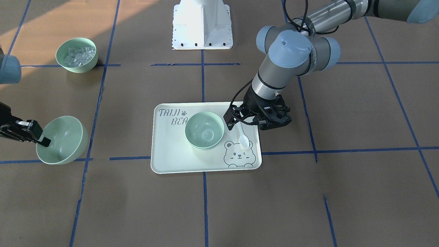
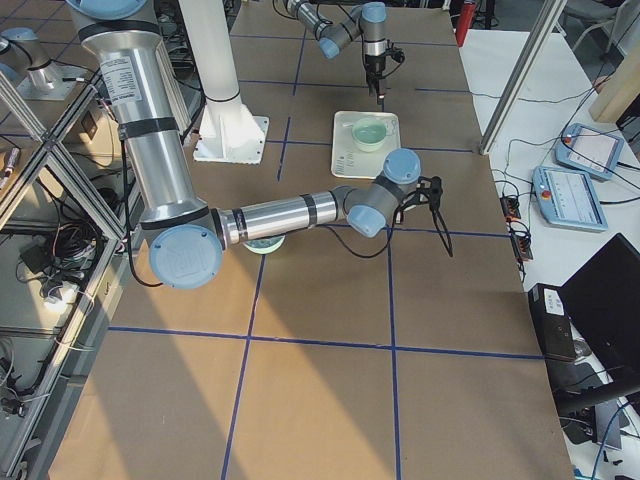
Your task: Stack green bowls together
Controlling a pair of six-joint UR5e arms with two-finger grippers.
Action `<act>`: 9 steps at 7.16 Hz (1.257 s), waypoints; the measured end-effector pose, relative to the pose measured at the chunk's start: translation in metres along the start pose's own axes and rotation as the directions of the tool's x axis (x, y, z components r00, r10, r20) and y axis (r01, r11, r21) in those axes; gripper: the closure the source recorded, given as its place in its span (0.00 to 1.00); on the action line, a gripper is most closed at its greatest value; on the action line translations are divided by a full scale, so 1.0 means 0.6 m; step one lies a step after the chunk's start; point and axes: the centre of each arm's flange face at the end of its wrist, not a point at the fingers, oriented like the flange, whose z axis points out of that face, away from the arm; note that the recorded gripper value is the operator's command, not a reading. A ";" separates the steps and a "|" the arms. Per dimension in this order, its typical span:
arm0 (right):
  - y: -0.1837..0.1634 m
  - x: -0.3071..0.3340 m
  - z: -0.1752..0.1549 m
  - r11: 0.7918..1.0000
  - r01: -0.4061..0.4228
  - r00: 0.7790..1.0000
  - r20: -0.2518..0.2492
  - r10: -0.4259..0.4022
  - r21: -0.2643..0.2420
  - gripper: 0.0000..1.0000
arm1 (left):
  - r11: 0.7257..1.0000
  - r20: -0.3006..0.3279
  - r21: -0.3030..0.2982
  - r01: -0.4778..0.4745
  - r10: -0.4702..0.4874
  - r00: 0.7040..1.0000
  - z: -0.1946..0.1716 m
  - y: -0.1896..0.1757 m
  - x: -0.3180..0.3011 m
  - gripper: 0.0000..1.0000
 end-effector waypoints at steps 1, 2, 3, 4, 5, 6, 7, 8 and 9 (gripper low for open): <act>0.014 -0.086 0.007 1.000 0.002 1.000 -0.008 -0.002 -0.025 1.00 | 1.000 0.024 0.011 -0.026 0.026 0.999 -0.036 -0.003 -0.034 0.00; 0.031 -0.163 0.020 0.999 0.016 1.000 -0.021 -0.017 -0.042 1.00 | 0.998 0.042 0.030 -0.054 0.053 0.998 -0.073 -0.013 -0.070 0.00; 0.054 -0.227 0.042 0.998 0.030 0.999 -0.029 -0.032 -0.055 1.00 | 0.995 0.059 0.051 -0.084 0.081 0.995 -0.109 -0.029 -0.100 0.00; 0.078 -0.280 0.070 0.998 0.027 0.999 -0.032 -0.029 -0.059 1.00 | 0.991 0.079 0.074 -0.115 0.110 0.991 -0.140 -0.051 -0.131 0.00; 0.107 -0.330 0.104 0.998 0.024 0.999 -0.037 -0.026 -0.050 1.00 | 0.984 0.105 0.093 -0.153 0.143 0.984 -0.164 -0.077 -0.171 0.00; 0.137 -0.371 0.140 0.999 0.029 0.999 -0.045 -0.030 -0.031 1.00 | 0.975 0.132 0.098 -0.198 0.184 0.974 -0.176 -0.093 -0.211 0.00; 0.158 -0.401 0.173 0.999 0.034 0.998 -0.056 -0.034 -0.005 1.00 | 0.967 0.159 0.093 -0.238 0.222 0.962 -0.179 -0.103 -0.250 0.00; 0.168 -0.427 0.209 0.999 0.038 0.997 -0.072 -0.037 0.013 1.00 | 0.960 0.179 0.091 -0.265 0.246 0.953 -0.186 -0.114 -0.280 0.00; 0.171 -0.454 0.241 0.999 0.042 0.996 -0.085 -0.040 0.023 1.00 | 0.954 0.195 0.096 -0.283 0.261 0.946 -0.197 -0.127 -0.305 0.00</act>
